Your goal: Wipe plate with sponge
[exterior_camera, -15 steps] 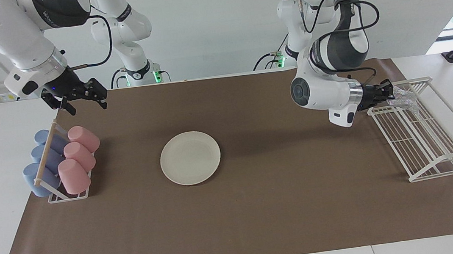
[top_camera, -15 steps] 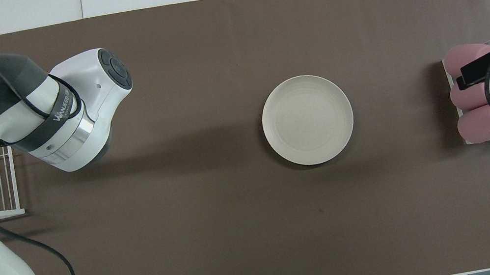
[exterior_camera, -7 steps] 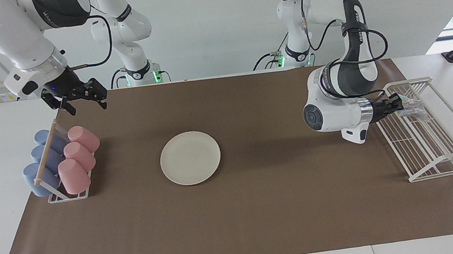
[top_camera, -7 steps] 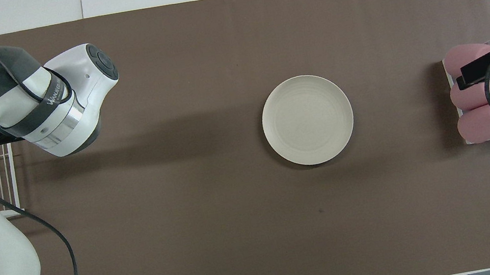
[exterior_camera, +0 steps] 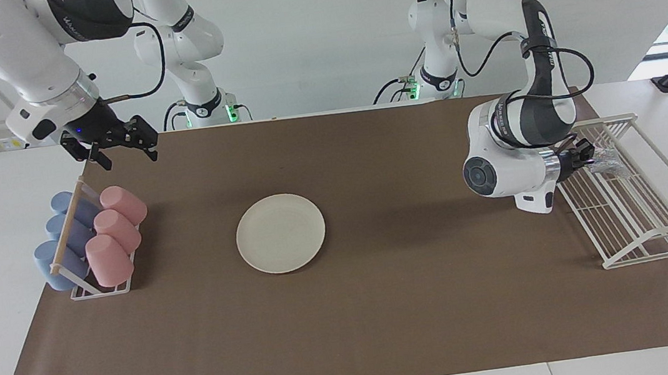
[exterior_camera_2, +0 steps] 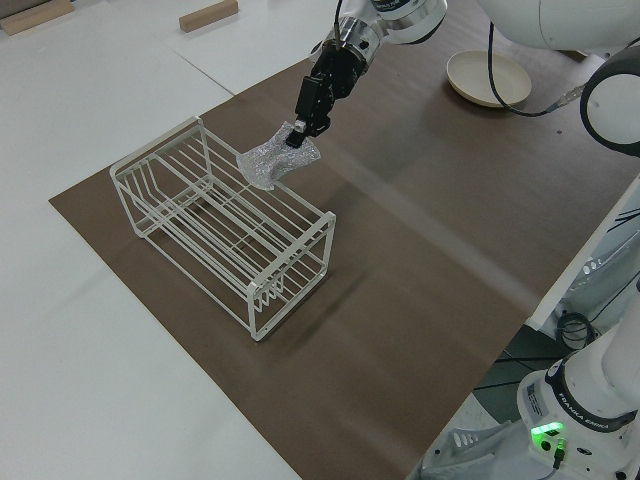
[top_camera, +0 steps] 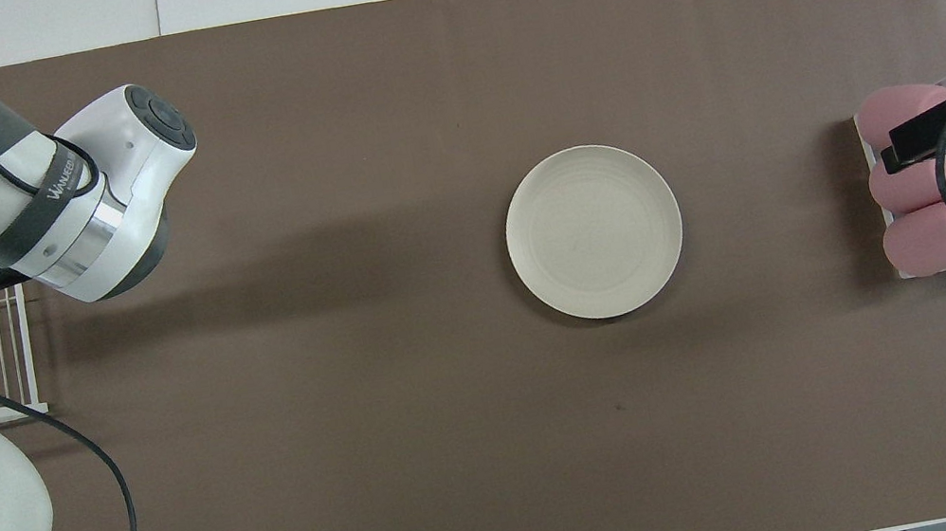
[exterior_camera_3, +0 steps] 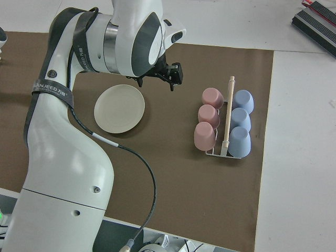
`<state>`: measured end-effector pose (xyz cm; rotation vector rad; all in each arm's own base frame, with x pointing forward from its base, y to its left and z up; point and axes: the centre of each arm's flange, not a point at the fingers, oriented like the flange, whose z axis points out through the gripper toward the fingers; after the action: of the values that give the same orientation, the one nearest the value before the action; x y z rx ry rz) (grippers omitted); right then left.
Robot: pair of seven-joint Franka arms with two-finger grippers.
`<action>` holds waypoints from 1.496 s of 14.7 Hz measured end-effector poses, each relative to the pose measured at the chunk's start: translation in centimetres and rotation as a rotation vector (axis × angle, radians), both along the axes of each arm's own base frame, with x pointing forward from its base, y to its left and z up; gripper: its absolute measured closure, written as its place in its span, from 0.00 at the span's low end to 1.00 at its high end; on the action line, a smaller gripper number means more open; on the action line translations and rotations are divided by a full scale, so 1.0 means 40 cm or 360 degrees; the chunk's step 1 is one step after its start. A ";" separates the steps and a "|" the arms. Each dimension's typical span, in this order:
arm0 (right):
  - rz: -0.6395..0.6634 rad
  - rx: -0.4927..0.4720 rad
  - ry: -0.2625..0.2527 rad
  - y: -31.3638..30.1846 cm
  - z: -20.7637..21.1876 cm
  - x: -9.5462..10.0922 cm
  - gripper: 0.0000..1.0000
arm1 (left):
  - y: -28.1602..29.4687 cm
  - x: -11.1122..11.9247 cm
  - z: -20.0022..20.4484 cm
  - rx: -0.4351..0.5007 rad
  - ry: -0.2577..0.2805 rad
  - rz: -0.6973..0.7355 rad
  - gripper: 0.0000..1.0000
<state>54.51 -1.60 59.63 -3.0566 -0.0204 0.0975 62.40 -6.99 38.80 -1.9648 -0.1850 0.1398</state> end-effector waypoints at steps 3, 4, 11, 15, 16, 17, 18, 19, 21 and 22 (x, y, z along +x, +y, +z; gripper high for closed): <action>0.0000 0.0000 0.0000 0.000 0.000 0.000 0.00 | 0.018 0.001 -0.007 -0.0027 -0.0069 0.0060 0.96; 0.0000 0.0000 0.0000 0.000 0.000 0.000 0.00 | 0.025 0.003 -0.008 -0.0031 -0.0078 0.0069 0.96; 0.0000 0.0000 0.0000 0.000 0.000 0.000 0.00 | 0.033 0.006 -0.009 -0.0037 -0.0097 0.0077 0.54; 0.0000 0.0000 0.0000 0.000 0.000 0.000 0.00 | 0.032 0.007 -0.005 -0.0040 -0.0103 0.0074 0.07; 0.0000 0.0000 0.0000 0.000 0.000 0.000 0.00 | 0.030 0.008 -0.001 -0.0047 -0.0109 0.0073 0.00; 0.0000 0.0000 0.0000 0.000 0.000 0.000 0.00 | 0.030 0.007 0.009 -0.0067 -0.0110 0.0076 0.00; 0.0000 0.0000 0.0000 0.000 0.000 0.000 0.00 | 0.033 0.007 0.025 -0.0107 -0.0108 0.0080 0.00; 0.0000 0.0000 -0.0001 0.000 0.000 0.000 0.00 | 0.037 0.007 0.052 -0.0179 -0.0117 0.0082 0.00; 0.0000 0.0000 -0.0001 0.000 0.001 0.000 0.00 | 0.056 -0.004 0.132 -0.0346 -0.0155 0.0105 0.00; 0.0002 0.0000 -0.0001 0.002 0.001 0.000 0.00 | 0.069 -0.015 0.182 -0.0436 -0.0178 0.0118 0.00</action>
<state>54.52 -1.54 59.67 -3.0567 -0.0220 0.0965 61.80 -4.23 46.06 -2.2415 -0.3266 0.1077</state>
